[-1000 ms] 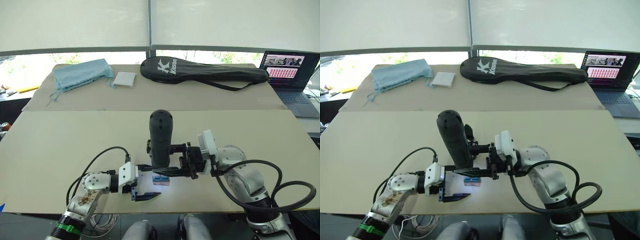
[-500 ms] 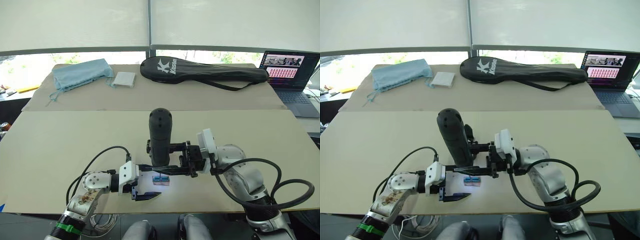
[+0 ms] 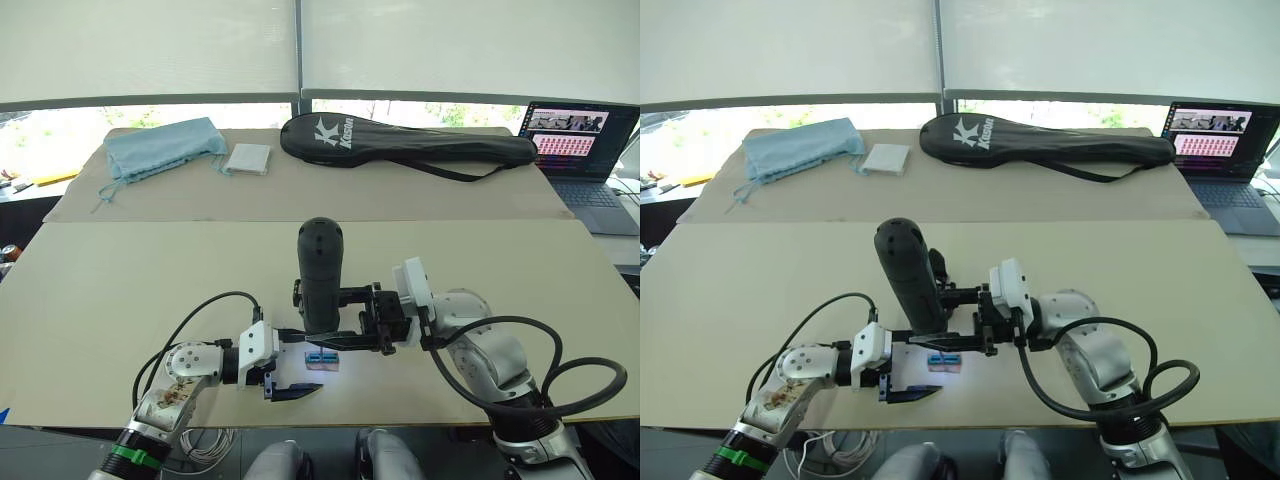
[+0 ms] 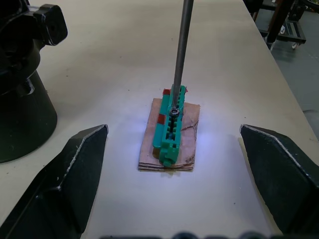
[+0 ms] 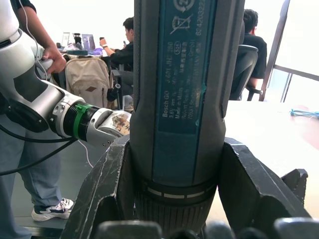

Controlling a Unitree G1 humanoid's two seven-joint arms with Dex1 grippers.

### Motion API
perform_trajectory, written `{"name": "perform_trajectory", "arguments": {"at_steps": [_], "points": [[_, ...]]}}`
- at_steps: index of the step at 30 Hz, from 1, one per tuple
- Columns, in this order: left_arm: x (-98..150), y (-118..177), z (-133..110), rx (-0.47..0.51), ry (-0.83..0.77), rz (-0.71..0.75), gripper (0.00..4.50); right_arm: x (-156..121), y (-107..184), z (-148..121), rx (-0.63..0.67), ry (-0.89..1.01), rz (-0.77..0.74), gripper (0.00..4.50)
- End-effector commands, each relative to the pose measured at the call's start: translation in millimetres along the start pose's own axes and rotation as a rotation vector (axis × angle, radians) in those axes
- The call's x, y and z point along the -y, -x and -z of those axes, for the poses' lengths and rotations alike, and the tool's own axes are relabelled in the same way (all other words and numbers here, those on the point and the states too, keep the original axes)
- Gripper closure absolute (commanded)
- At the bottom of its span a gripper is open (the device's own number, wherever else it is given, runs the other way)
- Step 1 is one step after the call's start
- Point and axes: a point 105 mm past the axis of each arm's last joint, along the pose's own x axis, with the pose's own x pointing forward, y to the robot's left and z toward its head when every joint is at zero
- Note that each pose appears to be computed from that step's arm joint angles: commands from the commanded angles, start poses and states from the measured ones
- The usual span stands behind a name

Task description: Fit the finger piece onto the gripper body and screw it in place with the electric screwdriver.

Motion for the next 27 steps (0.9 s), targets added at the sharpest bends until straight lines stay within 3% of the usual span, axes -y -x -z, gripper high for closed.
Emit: {"name": "perform_trajectory", "arguments": {"at_steps": [1,27], "points": [[7.7,-4.2,12.9,-0.037,0.045,0.018,0.02,0.9,-2.7,-14.8,0.033,0.071,-0.017,2.57],[7.4,-4.2,16.5,-0.036,0.045,0.011,0.02,-0.2,-3.5,-12.4,0.023,0.067,-0.019,2.57]]}}
